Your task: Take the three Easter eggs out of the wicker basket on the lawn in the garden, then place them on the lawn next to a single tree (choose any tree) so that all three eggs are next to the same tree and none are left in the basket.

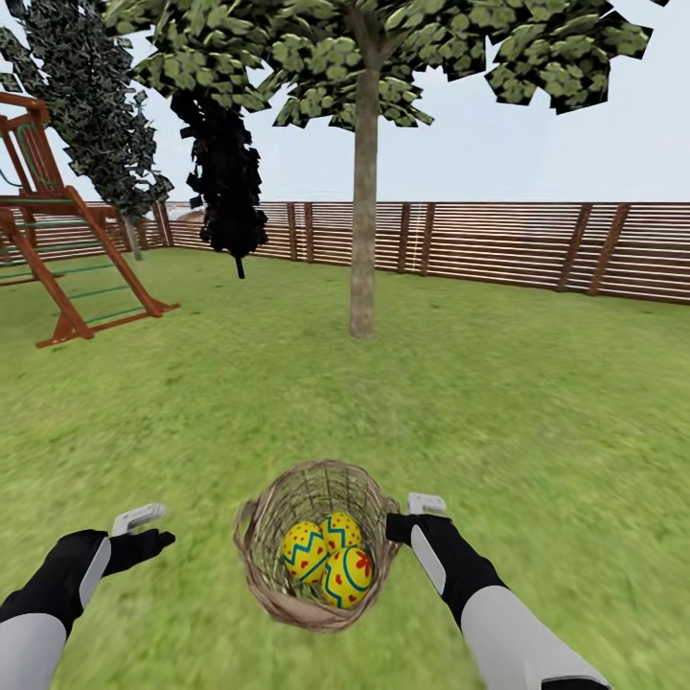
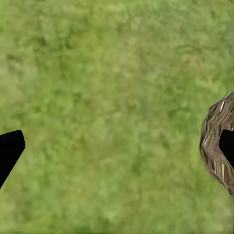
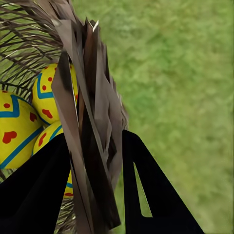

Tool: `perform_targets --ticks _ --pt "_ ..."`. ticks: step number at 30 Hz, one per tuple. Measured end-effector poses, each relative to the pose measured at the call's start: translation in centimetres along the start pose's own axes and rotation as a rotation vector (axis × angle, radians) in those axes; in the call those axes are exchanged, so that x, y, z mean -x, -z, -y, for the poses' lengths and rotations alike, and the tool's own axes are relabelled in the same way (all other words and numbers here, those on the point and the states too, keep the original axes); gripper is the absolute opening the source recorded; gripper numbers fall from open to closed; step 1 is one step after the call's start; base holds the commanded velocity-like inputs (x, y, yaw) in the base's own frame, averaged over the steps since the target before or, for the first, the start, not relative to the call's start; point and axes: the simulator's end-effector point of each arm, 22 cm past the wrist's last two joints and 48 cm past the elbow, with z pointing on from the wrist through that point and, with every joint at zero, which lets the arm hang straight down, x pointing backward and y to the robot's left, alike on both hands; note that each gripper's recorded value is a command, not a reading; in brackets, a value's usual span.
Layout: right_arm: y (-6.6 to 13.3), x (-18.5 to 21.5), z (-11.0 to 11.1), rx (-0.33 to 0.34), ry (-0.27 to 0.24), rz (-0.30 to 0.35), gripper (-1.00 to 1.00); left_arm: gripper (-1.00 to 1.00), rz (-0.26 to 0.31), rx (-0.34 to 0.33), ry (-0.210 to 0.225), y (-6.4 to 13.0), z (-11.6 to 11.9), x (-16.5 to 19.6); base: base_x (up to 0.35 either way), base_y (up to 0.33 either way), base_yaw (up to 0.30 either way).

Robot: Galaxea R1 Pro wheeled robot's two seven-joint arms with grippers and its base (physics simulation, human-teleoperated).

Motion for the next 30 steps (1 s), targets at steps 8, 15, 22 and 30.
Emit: perform_targets --ticks 8,15,22,30 --pt "0.01 0.00 -0.04 0.001 -0.001 0.000 -1.00 1.00 0.000 0.000 0.000 0.00 0.00 0.00 0.326 0.000 0.000" --pt "0.02 0.06 -0.01 -0.001 0.003 0.002 -1.00 1.00 0.001 0.000 0.000 0.02 -0.01 0.02 0.325 0.000 0.074" --pt "0.05 0.06 -0.05 0.001 -0.001 0.001 -1.00 1.00 0.001 0.000 0.000 0.04 0.01 0.05 0.324 0.000 0.023" --pt "0.04 0.07 -0.08 0.002 -0.001 0.001 -1.00 1.00 0.001 0.000 0.001 0.04 0.00 0.05 0.323 0.000 0.000"
